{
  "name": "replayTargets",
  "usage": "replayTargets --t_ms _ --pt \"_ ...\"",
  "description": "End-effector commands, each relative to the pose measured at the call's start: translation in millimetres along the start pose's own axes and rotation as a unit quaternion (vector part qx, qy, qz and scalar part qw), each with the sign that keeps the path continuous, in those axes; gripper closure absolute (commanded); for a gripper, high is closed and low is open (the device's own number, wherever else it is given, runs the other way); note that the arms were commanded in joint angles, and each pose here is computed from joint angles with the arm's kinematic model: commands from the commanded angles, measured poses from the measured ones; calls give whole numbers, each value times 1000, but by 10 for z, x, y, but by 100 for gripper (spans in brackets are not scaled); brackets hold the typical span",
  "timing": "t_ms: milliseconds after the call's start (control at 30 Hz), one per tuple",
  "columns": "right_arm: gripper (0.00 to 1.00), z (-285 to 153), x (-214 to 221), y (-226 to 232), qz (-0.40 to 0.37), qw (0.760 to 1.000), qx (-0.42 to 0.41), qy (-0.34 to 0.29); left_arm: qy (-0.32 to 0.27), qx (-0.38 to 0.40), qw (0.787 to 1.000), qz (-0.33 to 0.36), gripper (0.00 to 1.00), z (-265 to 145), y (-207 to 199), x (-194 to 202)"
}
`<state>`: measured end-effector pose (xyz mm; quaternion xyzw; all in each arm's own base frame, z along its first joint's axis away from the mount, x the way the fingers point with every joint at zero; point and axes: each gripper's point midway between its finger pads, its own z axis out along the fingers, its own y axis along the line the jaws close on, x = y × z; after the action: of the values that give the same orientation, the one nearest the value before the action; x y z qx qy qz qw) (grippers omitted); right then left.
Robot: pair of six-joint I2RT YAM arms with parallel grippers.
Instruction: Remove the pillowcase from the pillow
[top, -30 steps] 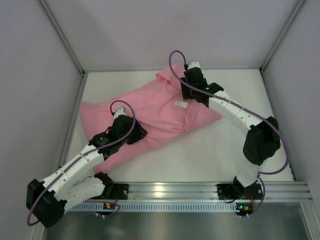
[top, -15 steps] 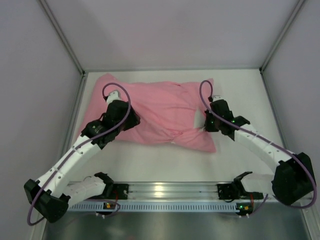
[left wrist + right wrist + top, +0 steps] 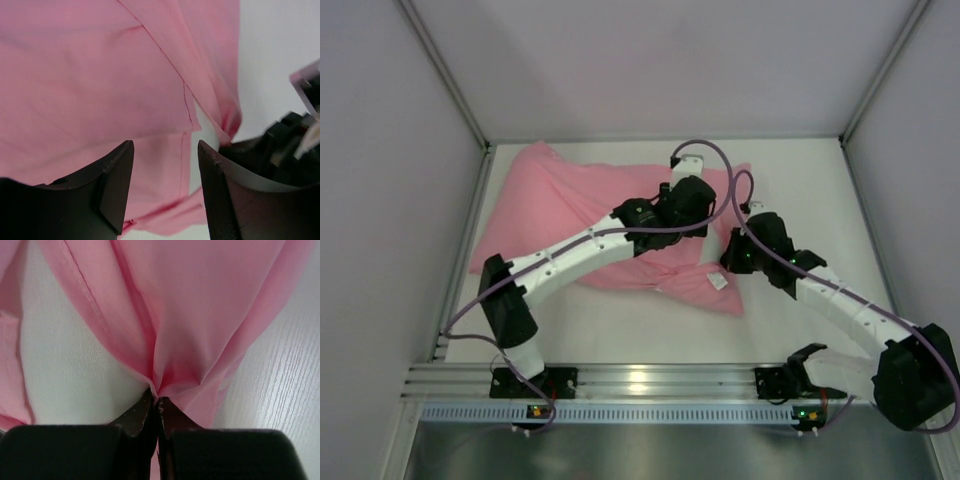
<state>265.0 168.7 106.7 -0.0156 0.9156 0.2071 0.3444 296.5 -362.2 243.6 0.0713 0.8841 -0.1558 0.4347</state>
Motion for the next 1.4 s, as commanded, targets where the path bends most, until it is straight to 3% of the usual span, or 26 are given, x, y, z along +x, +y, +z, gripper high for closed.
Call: replayTargets --t_ms 0,333,667,833,933,967,1000,1233,1367 --pt "100 -139 -233 162 17 998 -43 -53 -57 -76 993 66 41 15 114 -348" --pt "100 -231 -305 158 28 996 -54 -69 -41 -108 986 118 37 320 -9 -12" --pt "100 -201 -264 140 30 996 -53 -62 -28 -69 991 111 33 439 -227 193" --pt "100 -247 -290 156 34 995 -57 -69 -44 -171 976 126 31 536 112 147" --pt "100 -249 -292 108 41 995 -50 -71 -29 -229 964 128 54 573 467 158" --pt "100 -237 -284 83 45 996 -45 -70 -19 -250 960 124 83 573 680 157" --pt "100 -231 -293 47 49 995 -40 -72 -16 -259 959 118 98 545 788 142" --pt "100 -205 -331 -344 91 992 13 -85 -28 -347 937 -7 100 -126 2191 -120" --pt "100 -168 -305 -476 99 991 26 -80 -26 -362 930 -55 100 -523 2728 -90"
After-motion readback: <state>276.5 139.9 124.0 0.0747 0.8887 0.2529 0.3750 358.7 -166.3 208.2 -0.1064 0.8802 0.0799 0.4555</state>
